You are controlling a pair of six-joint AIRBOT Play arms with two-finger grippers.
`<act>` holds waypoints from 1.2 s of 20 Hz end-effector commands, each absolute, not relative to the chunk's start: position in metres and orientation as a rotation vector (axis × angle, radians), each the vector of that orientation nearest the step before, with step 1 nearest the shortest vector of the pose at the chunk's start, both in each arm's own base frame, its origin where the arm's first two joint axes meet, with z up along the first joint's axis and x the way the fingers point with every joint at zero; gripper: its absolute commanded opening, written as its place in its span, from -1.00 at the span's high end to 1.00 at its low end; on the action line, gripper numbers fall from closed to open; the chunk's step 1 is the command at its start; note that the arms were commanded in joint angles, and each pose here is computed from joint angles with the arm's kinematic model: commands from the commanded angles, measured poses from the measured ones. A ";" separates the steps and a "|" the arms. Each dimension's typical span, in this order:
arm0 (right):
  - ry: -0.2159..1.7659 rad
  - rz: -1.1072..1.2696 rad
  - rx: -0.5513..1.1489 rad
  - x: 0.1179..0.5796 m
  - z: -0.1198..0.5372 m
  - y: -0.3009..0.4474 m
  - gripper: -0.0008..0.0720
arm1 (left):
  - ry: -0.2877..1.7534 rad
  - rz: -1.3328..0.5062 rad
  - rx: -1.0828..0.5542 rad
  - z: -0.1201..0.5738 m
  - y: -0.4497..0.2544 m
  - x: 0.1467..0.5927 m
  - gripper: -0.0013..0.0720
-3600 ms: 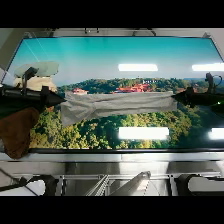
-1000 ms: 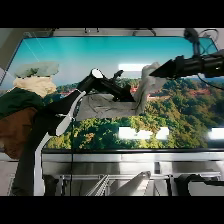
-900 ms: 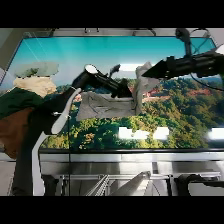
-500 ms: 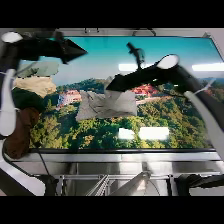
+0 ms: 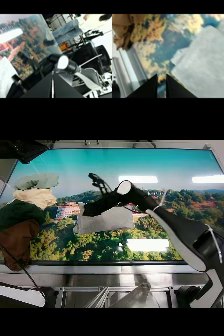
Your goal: Fold the shirts.
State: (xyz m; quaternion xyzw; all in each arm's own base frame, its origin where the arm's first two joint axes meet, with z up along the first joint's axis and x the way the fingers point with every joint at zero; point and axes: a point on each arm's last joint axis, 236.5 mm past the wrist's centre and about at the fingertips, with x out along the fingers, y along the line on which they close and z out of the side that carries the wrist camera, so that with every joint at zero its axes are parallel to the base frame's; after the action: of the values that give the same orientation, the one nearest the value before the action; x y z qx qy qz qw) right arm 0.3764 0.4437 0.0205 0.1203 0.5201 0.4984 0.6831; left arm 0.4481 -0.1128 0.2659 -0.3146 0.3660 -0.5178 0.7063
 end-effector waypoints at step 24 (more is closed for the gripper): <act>1.452 0.770 0.714 0.432 -0.060 0.288 0.94 | 0.997 -1.233 -0.833 0.183 -0.144 0.428 0.96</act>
State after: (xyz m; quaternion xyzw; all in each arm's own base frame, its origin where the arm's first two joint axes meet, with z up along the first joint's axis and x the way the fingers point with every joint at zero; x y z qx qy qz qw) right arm 0.4102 0.2814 -0.1021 0.2716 0.6838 0.2950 0.6096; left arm 0.4300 -0.1441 0.1829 -0.3643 0.4324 -0.5347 0.6280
